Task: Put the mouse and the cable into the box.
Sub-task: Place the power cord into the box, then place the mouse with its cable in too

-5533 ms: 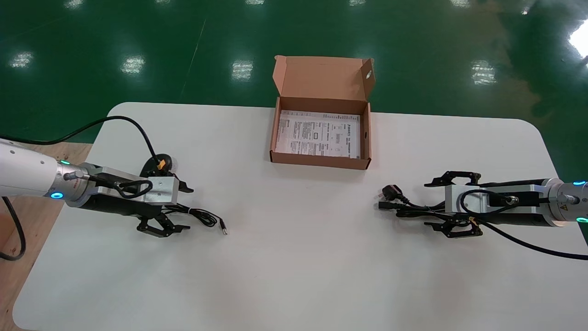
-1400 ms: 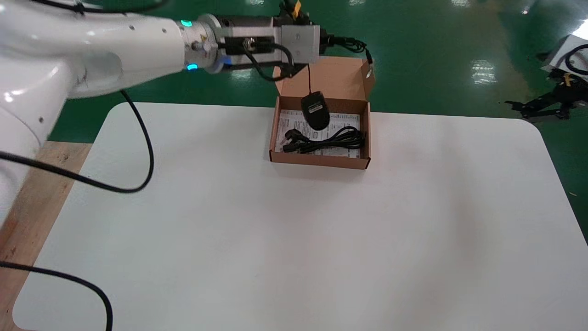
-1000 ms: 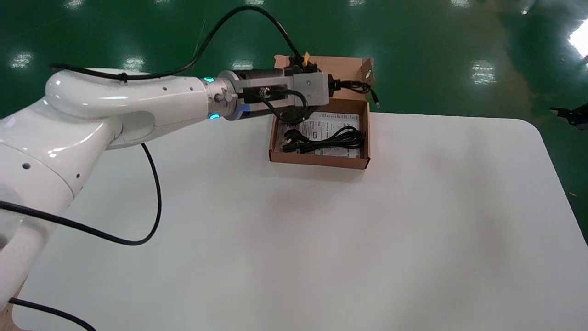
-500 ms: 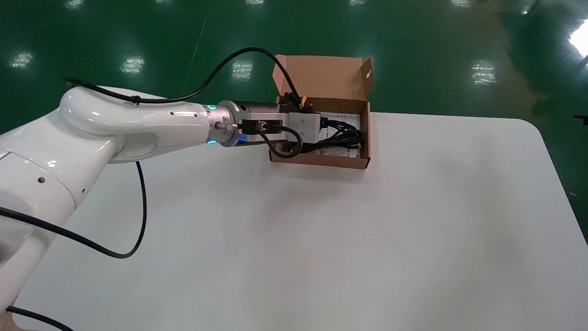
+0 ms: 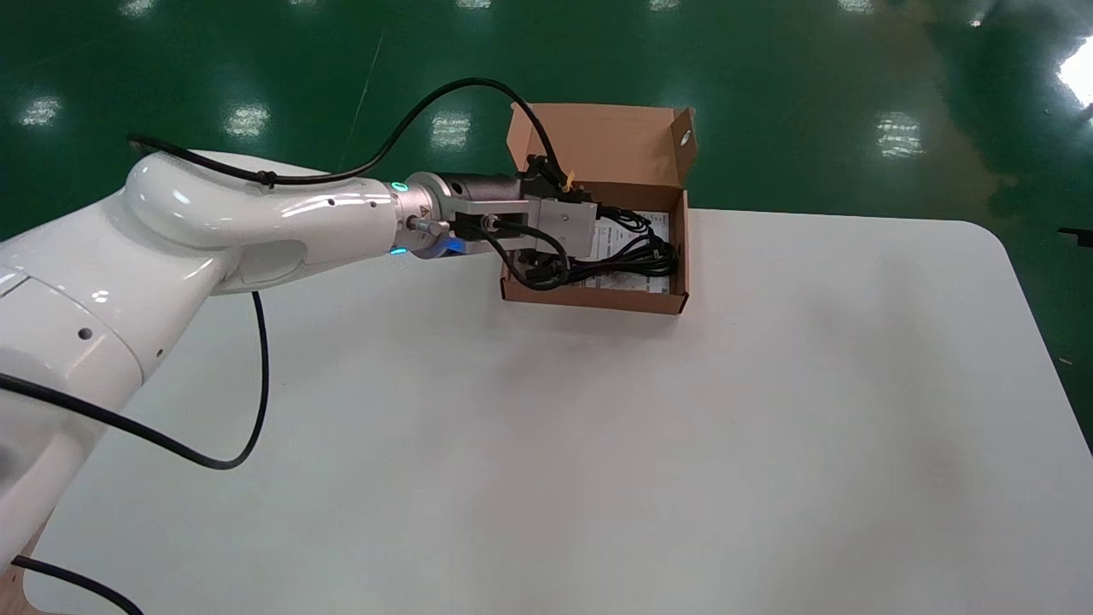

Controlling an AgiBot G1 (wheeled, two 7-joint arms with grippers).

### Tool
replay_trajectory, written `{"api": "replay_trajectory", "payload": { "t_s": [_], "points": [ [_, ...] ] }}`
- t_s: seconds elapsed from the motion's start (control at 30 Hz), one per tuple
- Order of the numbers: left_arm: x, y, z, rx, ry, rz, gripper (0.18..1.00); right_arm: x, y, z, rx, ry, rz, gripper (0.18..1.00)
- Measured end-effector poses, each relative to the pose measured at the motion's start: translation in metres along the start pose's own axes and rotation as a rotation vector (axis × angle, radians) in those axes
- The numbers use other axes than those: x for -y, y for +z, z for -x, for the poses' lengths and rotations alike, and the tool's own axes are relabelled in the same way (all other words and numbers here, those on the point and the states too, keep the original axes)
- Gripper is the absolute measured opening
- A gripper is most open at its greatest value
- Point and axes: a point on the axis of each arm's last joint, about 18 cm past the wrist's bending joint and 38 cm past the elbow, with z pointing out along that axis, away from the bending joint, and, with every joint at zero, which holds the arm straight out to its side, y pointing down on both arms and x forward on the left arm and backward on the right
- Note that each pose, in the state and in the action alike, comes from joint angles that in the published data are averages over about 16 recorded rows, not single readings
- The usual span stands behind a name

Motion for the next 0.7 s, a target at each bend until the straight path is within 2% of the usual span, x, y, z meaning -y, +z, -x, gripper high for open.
{"api": "replay_trajectory", "payload": {
  "t_s": [0.27,0.47,0.7],
  "points": [
    [0.0001,0.0002,0.0002,0.001,0.002,0.002,0.245,-0.0001,0.0,0.0,0.0,0.0,0.0,1.0],
    [0.0002,-0.0002,0.0005,0.001,-0.001,-0.001,0.287,0.0001,0.0004,0.0,-0.001,0.0,0.0,1.0],
    [0.0,-0.0033,-0.0031,0.001,-0.039,-0.021,0.394,0.0033,0.0028,0.0013,0.0,0.006,-0.015,1.0]
  ]
}}
